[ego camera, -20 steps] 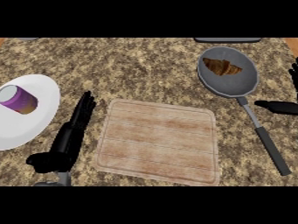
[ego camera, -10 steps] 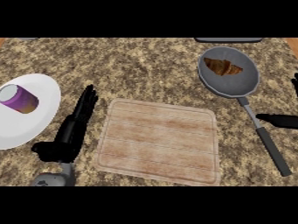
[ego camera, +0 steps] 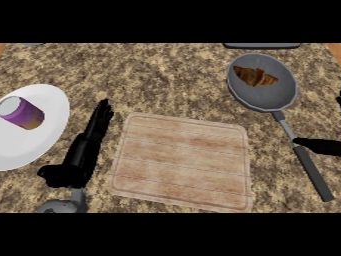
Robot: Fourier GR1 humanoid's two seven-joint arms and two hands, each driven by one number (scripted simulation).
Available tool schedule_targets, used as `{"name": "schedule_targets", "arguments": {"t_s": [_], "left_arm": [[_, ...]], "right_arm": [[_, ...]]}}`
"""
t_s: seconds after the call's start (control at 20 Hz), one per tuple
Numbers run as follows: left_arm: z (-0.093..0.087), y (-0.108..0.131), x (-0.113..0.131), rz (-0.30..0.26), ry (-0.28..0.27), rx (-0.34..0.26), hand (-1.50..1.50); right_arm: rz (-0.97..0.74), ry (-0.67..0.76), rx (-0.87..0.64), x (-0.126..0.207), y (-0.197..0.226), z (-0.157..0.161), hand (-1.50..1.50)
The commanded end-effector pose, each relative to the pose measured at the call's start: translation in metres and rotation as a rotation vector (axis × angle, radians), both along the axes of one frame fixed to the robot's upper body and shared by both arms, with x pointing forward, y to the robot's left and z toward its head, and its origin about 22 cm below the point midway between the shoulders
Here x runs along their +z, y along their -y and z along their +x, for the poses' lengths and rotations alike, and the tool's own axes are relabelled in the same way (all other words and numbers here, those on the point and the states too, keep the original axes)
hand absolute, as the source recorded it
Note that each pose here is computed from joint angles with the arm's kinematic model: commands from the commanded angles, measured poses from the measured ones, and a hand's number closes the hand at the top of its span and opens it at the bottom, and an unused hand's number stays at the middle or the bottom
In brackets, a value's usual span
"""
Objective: Pick the croissant from the cutting board and place it in the pan
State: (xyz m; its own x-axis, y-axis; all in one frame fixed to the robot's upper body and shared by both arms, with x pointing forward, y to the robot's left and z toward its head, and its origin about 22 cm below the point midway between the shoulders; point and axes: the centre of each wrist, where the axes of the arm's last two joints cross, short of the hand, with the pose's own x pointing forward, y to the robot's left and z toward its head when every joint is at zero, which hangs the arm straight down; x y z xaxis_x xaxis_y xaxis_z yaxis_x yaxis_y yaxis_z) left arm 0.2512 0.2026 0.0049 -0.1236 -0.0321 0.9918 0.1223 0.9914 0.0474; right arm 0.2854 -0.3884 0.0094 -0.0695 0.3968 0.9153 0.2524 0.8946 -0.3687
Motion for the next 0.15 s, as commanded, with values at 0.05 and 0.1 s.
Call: {"name": "schedule_targets", "arguments": {"t_s": [0.05,0.1], "left_arm": [[-0.031,0.006,0.012,-0.003,0.008,0.014,0.00],[0.012,-0.001,0.009,0.006,0.014,0.012,0.00]], "right_arm": [[-0.072,0.030,-0.026,-0.002,-0.005,-0.003,-1.50],[-0.091,0.015,-0.028,0.018,0.005,0.008,-1.50]]}}
